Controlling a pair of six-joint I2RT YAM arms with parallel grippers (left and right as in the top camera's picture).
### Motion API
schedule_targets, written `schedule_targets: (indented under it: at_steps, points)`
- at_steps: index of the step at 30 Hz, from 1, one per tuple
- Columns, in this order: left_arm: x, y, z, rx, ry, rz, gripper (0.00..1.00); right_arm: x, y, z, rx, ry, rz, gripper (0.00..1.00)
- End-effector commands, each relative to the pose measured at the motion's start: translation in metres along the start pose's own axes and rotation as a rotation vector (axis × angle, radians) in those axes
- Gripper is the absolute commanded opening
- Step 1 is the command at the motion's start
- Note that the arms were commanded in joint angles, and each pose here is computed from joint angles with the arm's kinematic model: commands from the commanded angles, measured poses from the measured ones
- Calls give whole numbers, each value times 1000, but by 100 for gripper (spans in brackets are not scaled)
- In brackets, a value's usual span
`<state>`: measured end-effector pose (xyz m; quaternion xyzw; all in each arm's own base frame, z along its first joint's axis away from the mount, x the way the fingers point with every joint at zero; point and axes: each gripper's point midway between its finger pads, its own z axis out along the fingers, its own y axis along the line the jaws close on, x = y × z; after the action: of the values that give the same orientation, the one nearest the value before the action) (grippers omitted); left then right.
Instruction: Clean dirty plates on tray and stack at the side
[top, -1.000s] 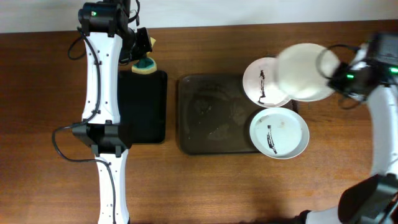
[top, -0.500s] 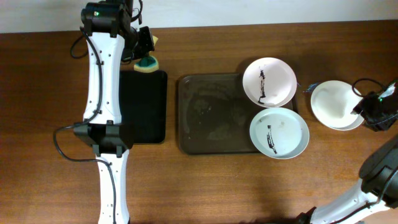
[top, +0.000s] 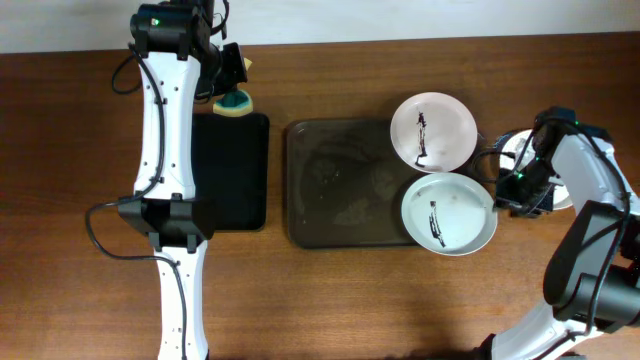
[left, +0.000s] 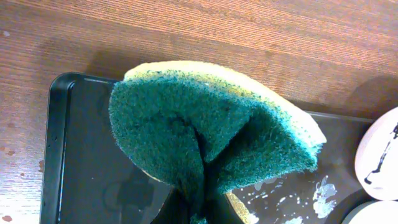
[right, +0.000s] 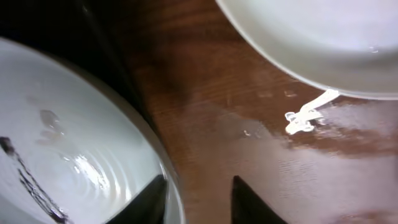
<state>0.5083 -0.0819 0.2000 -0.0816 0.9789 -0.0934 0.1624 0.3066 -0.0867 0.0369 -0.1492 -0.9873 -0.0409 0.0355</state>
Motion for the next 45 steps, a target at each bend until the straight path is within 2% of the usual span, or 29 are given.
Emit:
schedule_targets:
  at_steps: [1,2,3,4,8,11,13,14,17,21,24,26,29,31,35,40,41,45]
  points:
    - [-4,-2,-9,-1,-32,22,0,12,23,13,-68,21,-95,29]
    - [-4,-2,-8,-1,-32,22,0,13,24,14,-68,23,-99,22]
    - [-4,-2,-8,-1,-31,22,0,14,27,14,-76,26,-101,9]
    - [-4,-2,-8,-1,-31,22,0,15,30,14,-95,30,-98,4]
    - [-4,-2,-8,-1,-29,22,0,27,69,2,-214,45,-151,4]
    - [-3,-2,-8,-1,-29,22,0,30,132,-1,-232,3,-224,4]
    - [-3,-3,-8,0,-28,25,0,19,180,4,-227,-91,-186,4]
    - [-1,-9,-8,3,-26,36,0,7,207,8,-195,-186,-122,4]
    - [5,-23,-3,10,-12,62,0,7,239,22,-120,-279,-94,4]
    - [19,-37,17,6,44,93,0,9,235,40,-94,-239,-123,4]
    - [29,-50,34,6,78,122,0,3,231,45,-104,-227,-171,9]
    - [39,-63,44,11,102,149,0,-3,232,54,-189,-185,-192,4]
    - [50,-79,56,15,124,183,0,-5,232,65,-285,-129,-225,4]
    - [62,-83,67,7,161,197,0,-7,232,67,-286,-131,-230,4]
    - [98,-89,101,-19,275,231,0,-7,235,80,-305,-110,-229,4]
    - [153,-115,147,37,397,280,0,-9,233,79,-341,-98,-217,4]
    - [169,-116,164,16,412,270,0,-9,232,79,-341,-99,-217,4]
    - [208,-74,198,-228,449,-76,0,-9,232,79,-340,-99,-217,4]
